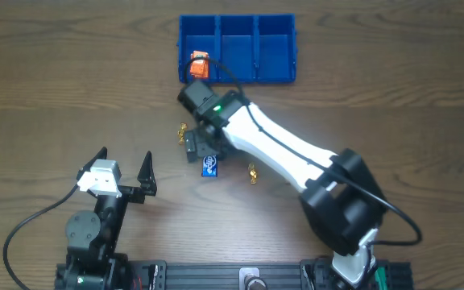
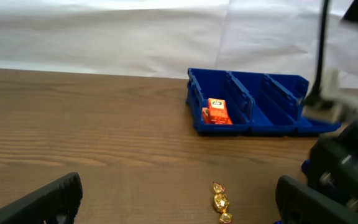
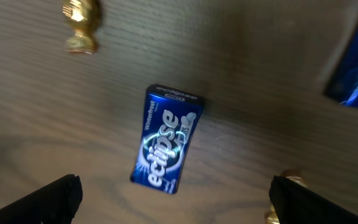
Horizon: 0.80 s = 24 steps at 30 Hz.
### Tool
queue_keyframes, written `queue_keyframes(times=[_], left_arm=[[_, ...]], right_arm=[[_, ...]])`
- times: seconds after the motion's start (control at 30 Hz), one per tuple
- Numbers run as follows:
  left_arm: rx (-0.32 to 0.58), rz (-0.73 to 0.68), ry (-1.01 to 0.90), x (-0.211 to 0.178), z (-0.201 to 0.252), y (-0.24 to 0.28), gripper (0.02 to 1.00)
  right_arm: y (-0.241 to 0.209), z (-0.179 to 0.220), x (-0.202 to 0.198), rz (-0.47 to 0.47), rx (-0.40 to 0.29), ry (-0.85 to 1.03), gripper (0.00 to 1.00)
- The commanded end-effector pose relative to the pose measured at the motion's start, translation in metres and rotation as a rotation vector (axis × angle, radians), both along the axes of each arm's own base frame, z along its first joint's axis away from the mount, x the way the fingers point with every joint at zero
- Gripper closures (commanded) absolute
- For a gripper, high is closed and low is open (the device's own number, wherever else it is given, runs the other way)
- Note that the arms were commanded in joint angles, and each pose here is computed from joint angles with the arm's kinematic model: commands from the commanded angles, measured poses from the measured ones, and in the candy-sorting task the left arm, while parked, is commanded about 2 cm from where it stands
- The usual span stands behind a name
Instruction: Sort Candies Into Trays
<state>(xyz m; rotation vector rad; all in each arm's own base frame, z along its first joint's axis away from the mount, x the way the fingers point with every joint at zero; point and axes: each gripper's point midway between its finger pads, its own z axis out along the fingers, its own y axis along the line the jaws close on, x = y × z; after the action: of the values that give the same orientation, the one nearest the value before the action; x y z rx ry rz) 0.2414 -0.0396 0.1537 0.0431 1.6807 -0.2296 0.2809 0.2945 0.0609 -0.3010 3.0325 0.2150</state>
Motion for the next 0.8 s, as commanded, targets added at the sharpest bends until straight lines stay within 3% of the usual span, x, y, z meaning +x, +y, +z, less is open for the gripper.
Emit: queue_keyframes(times=[0.03, 0.27, 0.43, 0.47, 0.63, 0.8], left_arm=[[0.010, -0.011, 0.046, -0.001, -0.016, -0.001, 0.023], [0.010, -0.011, 0.046, -0.001, -0.016, -0.001, 0.020], [0.010, -0.011, 0.046, -0.001, -0.016, -0.001, 0.020], [0.010, -0.011, 0.046, -0.001, -0.016, -0.001, 0.020], [0.010, -0.011, 0.046, -0.001, -0.016, -0.001, 0.020], [0.010, -0.011, 0.046, -0.001, -0.016, -0.001, 0.023]], right_arm=[[0.008, -0.024, -0.002, -0.118, -0.067, 0.009, 0.003], [0.009, -0.052, 0.001, -0.212, -0.128, -0.009, 0.001], [0.014, -0.065, 0.002, -0.204, -0.130, -0.012, 0.102], [0.015, -0.066, 0.001, -0.201, -0.129, -0.015, 0.134], [0.016, -0.065, 0.002, -0.199, -0.128, -0.019, 0.509], [0.014, -0.064, 0.000, -0.194, -0.136, -0.013, 0.757]])
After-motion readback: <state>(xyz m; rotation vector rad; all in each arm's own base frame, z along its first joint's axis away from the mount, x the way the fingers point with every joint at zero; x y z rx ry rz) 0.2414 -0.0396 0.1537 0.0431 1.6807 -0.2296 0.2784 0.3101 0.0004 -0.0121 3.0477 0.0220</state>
